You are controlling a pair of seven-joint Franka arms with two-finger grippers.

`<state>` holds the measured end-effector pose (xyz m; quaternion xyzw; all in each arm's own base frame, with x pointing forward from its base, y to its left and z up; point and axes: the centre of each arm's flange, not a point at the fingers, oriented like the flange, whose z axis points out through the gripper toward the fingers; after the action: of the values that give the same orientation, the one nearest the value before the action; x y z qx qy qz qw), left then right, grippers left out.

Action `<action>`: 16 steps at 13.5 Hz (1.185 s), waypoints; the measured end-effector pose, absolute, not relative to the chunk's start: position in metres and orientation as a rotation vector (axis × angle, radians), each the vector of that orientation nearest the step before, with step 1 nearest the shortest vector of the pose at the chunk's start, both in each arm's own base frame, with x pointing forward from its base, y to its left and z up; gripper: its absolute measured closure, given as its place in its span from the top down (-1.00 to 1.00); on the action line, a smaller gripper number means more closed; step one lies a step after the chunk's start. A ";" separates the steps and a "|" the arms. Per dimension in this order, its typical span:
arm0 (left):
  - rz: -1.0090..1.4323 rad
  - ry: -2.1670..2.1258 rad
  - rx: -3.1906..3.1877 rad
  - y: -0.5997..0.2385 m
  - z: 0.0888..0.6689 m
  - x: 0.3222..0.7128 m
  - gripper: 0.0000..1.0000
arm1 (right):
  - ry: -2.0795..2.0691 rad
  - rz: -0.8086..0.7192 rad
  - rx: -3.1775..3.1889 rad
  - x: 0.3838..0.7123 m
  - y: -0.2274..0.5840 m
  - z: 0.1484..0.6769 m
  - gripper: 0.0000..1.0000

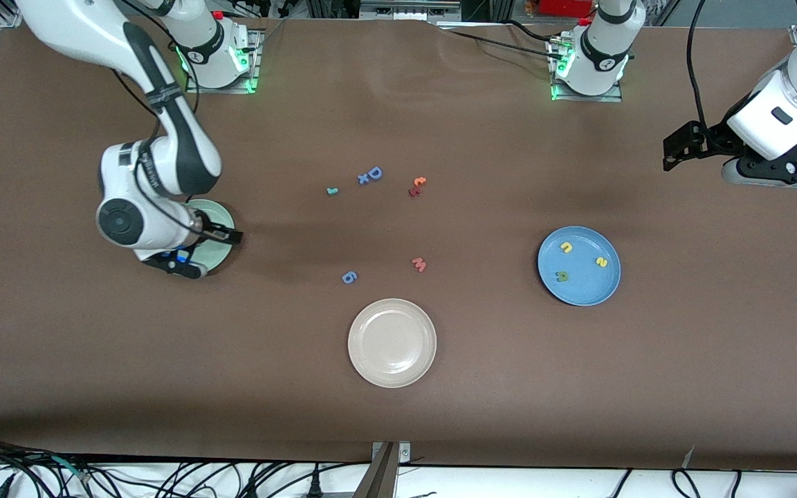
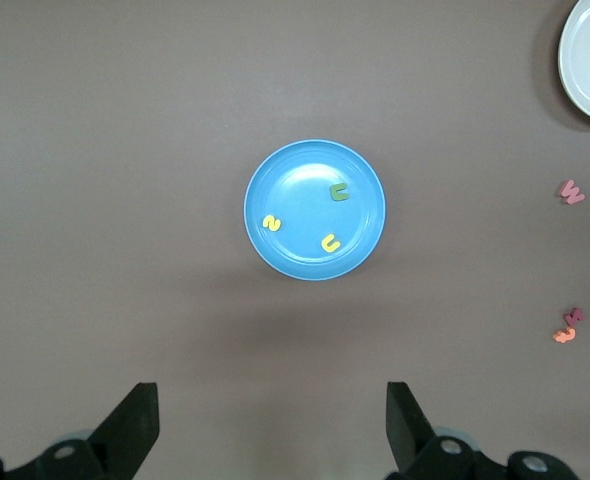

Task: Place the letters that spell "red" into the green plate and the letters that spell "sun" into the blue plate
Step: 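Reach and grasp a small teal letter with the right gripper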

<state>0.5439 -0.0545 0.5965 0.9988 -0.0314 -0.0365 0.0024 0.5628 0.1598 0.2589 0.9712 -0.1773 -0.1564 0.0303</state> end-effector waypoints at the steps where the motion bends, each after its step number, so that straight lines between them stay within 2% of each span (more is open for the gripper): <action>1: -0.115 -0.087 3.133 -0.051 0.596 0.544 1.00 | -0.618 -0.482 2.977 0.553 0.194 0.263 0.97; 4: -0.113 -0.082 3.133 -0.049 0.597 0.544 1.00 | -0.820 -0.465 2.927 0.520 0.275 0.267 0.96; 7: -0.110 -0.097 3.134 -0.056 0.598 0.543 1.00 | -0.956 -0.408 2.917 0.492 0.321 0.248 0.91; 11: -0.121 -0.095 3.134 -0.058 0.598 0.542 1.00 | -1.058 -0.353 2.928 0.454 0.337 0.200 0.92; 16: -0.131 -0.064 3.135 -0.053 0.597 0.541 1.00 | -1.081 -0.349 2.918 0.439 0.333 0.183 0.84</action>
<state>0.5414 -0.0529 0.5972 0.9989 -0.0204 -0.0418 0.0014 0.4388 0.3332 0.1831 0.9318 -0.3454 -0.1115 0.0051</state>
